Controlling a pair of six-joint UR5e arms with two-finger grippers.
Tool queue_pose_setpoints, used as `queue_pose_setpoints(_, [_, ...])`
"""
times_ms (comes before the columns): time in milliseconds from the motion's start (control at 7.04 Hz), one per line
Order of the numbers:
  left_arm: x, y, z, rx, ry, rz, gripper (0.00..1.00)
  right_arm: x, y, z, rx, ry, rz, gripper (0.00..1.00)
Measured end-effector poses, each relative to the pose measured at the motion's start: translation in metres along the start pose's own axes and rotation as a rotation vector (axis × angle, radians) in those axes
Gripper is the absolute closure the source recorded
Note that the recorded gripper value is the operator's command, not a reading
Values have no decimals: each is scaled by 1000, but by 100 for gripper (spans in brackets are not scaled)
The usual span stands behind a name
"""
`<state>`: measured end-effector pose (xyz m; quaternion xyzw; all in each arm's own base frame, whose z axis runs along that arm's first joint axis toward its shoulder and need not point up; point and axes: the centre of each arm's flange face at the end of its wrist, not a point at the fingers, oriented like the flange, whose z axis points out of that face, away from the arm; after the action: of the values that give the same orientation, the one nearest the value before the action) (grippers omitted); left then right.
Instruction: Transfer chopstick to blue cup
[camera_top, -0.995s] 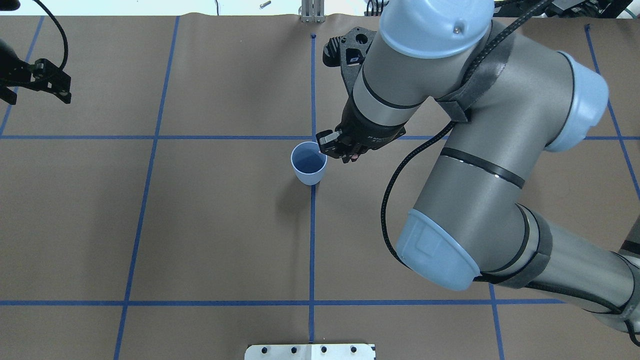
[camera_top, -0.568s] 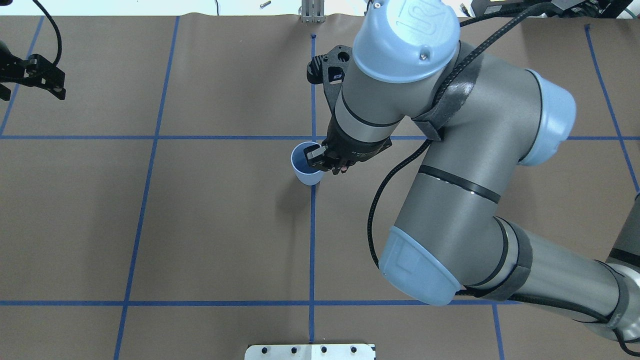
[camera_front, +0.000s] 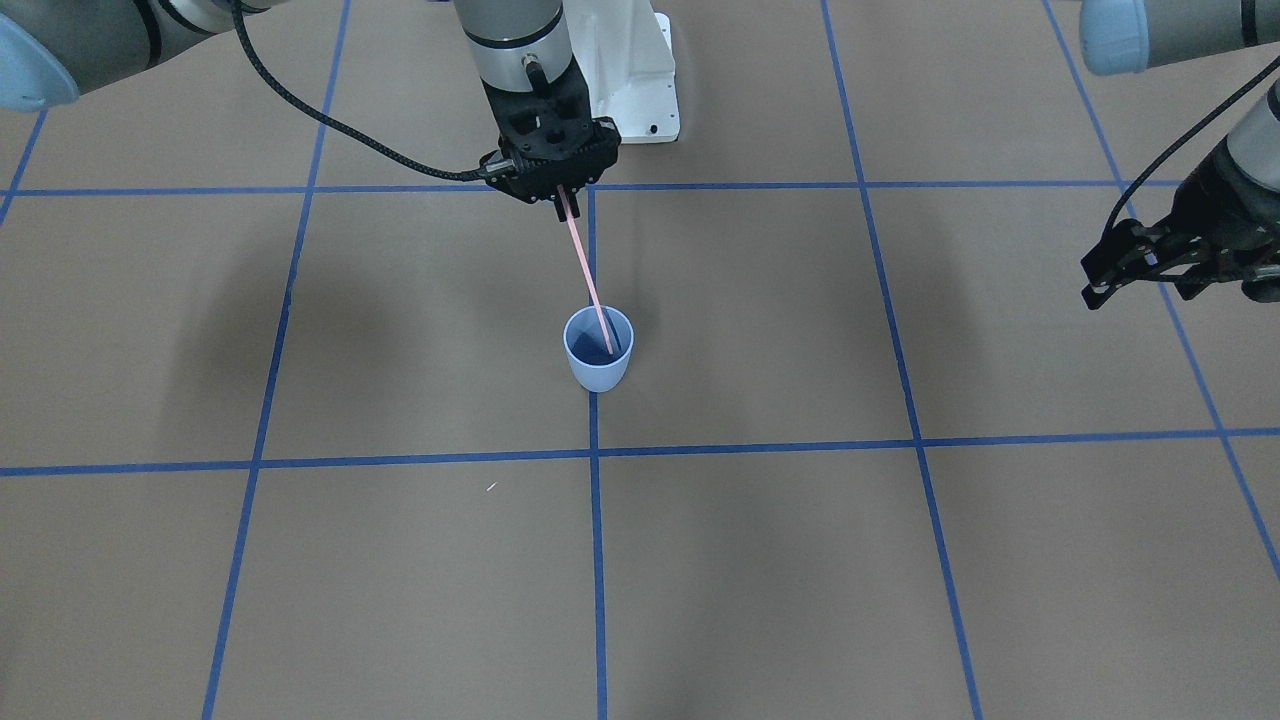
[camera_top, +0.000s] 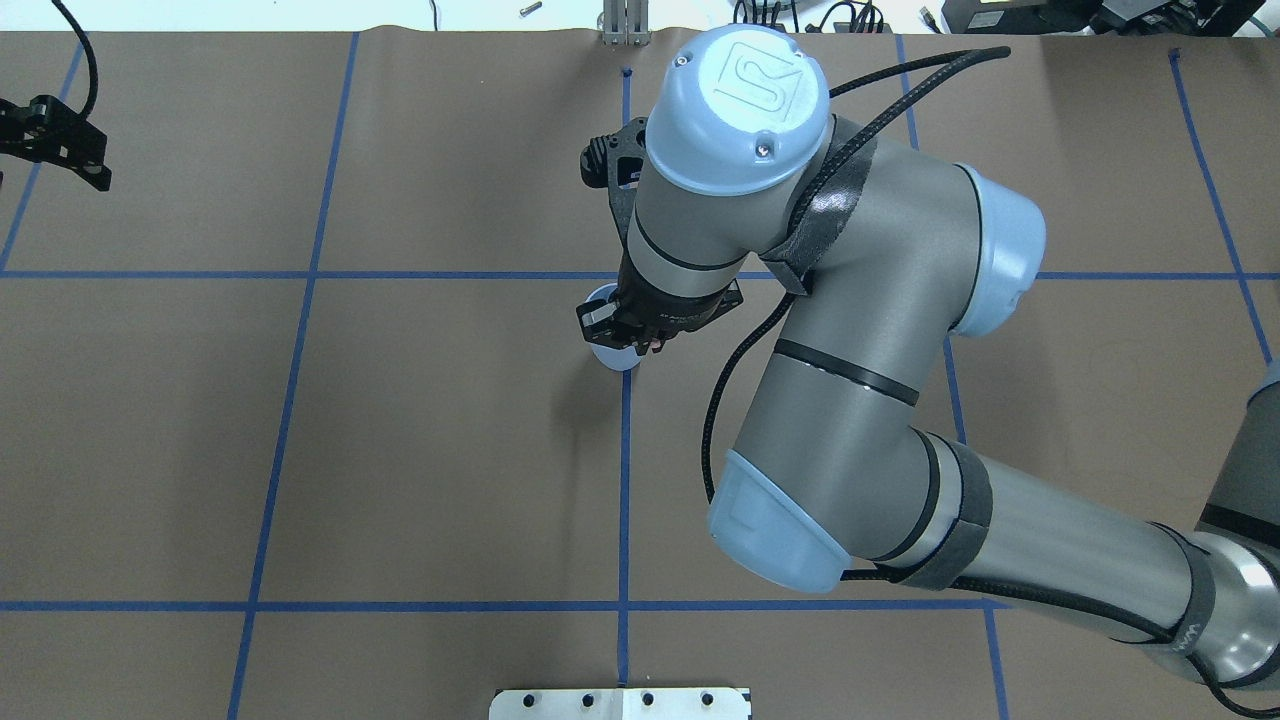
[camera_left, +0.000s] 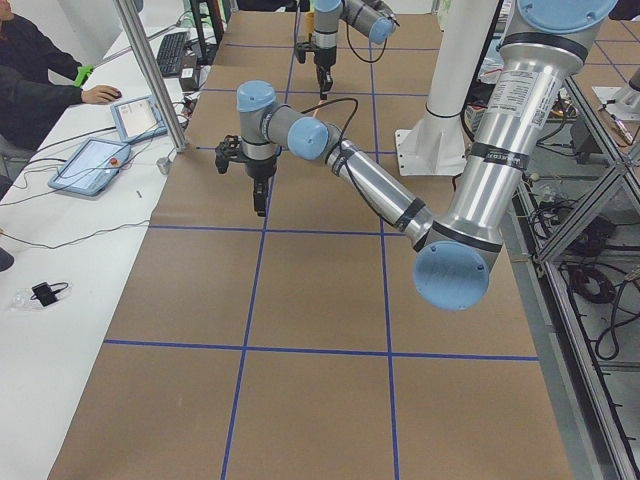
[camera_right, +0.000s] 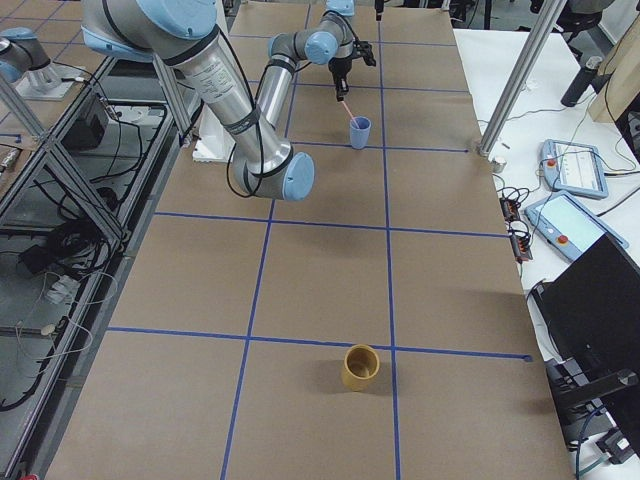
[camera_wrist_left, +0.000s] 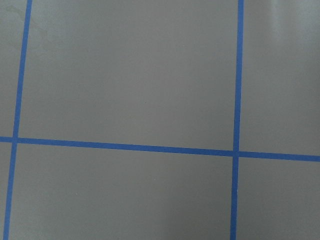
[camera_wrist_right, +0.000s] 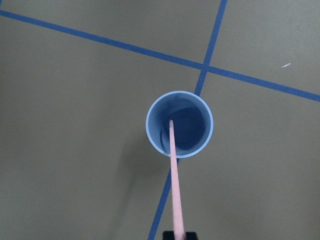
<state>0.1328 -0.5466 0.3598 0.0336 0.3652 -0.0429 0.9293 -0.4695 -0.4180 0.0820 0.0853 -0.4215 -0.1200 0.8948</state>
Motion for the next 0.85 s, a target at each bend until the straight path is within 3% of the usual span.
queue_pose_setpoints(426, [-1,-1,1,-2,0,-1,2,3,-2,3,11,14,-2,0])
queue_pose_setpoints(852, [-4,-2,-4,7,1,-3,2,65,-15,-43,78,9,52,0])
